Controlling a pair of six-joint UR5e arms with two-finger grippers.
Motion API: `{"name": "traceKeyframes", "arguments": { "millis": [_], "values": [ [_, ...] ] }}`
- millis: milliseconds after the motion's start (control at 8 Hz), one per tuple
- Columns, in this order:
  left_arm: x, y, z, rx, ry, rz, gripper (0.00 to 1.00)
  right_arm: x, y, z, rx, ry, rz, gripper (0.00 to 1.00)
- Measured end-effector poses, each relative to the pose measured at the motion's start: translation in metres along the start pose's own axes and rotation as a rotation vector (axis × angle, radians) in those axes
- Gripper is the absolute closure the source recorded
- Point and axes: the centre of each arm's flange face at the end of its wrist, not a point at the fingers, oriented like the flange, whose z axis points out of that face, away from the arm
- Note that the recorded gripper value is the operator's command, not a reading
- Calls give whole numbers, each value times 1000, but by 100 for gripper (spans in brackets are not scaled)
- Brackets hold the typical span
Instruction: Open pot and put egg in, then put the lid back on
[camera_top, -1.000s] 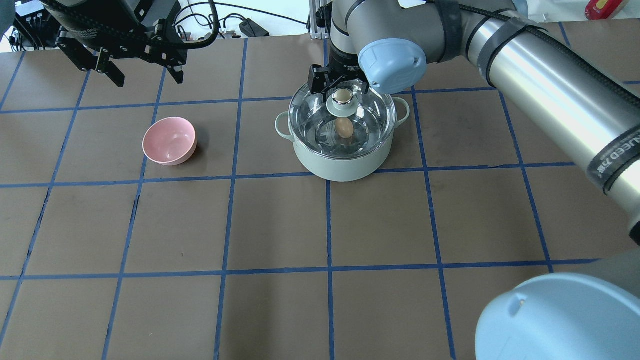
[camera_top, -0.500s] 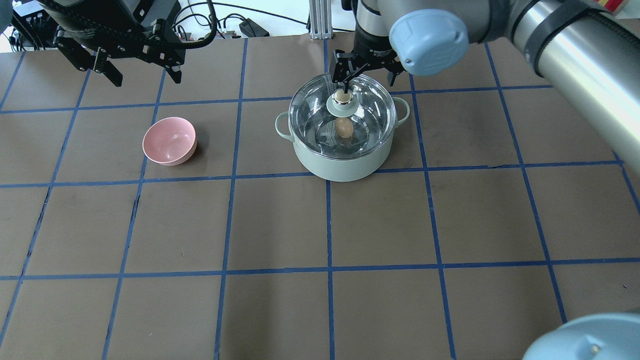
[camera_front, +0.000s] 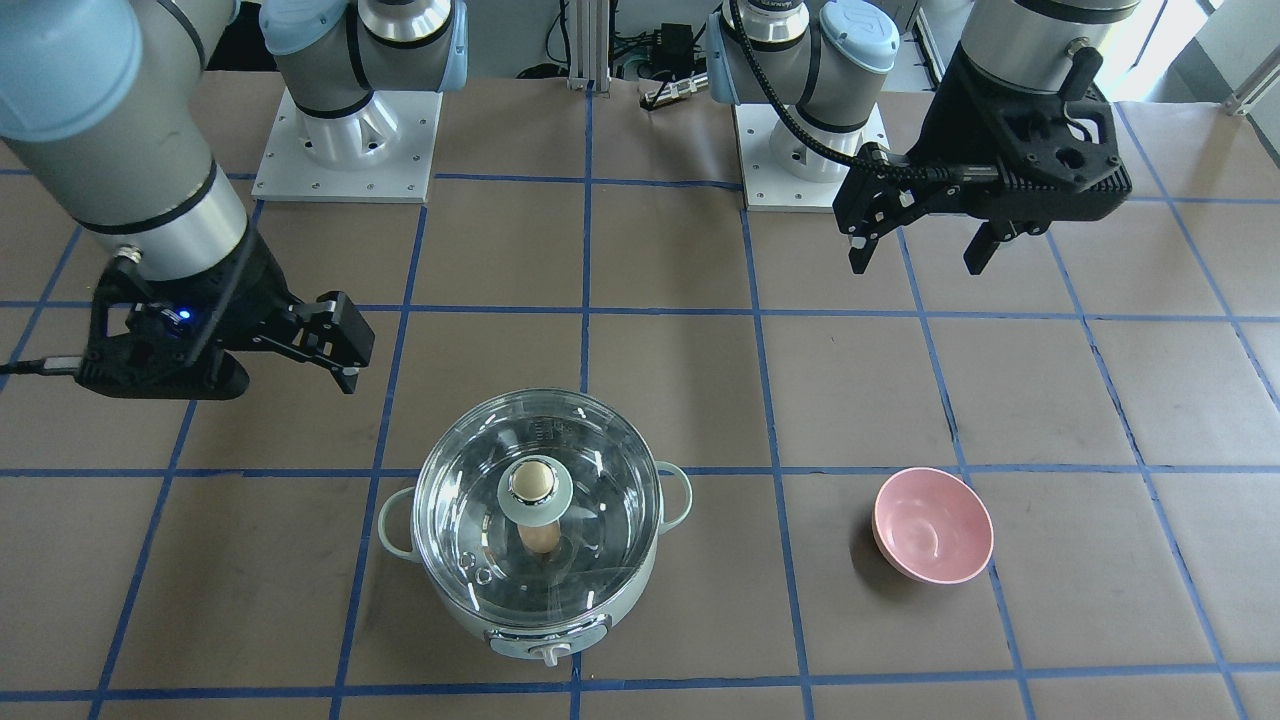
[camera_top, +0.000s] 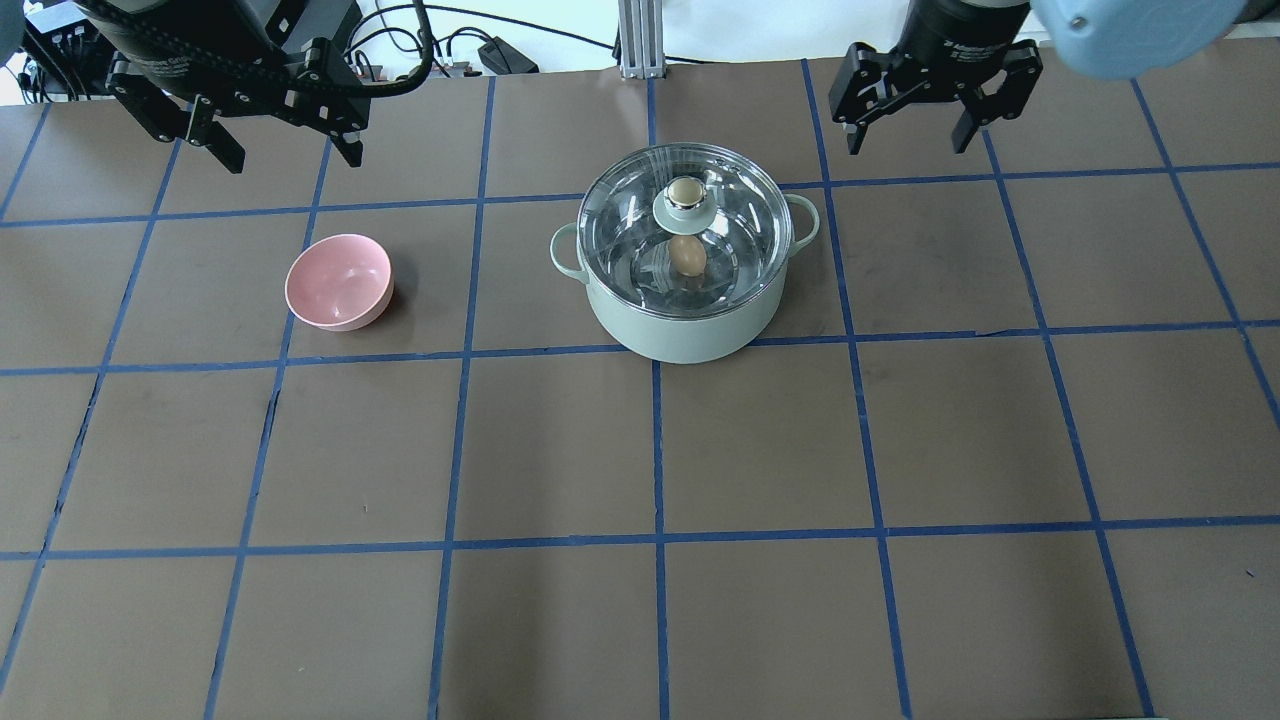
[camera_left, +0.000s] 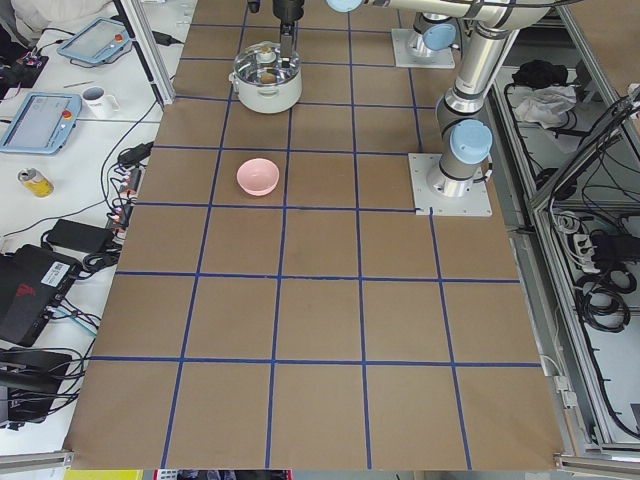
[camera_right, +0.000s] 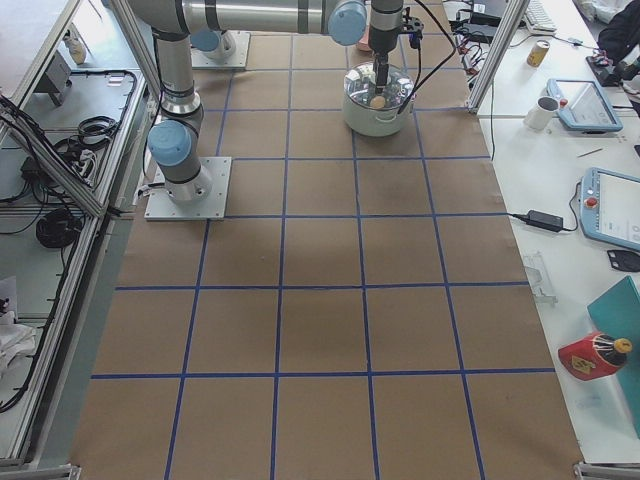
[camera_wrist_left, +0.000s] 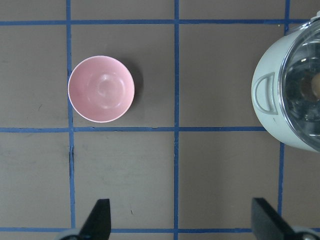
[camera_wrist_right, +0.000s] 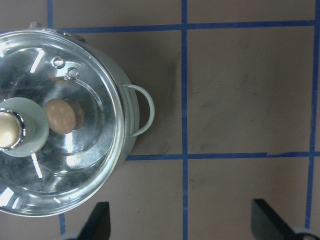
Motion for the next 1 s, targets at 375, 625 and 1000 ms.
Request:
{"name": "traceKeyframes", "arguments": {
  "millis": [375,625,1000],
  "values": [
    [0,0,0,0,-1,0,0,24,19,-21,-34,19,25,0],
    [0,0,-1,1,-1,0,0,26,21,-23,-38,25,27,0],
    [0,0,-1,1,0,0,0,27,21,-22,-43,25,28,0]
  ]
}}
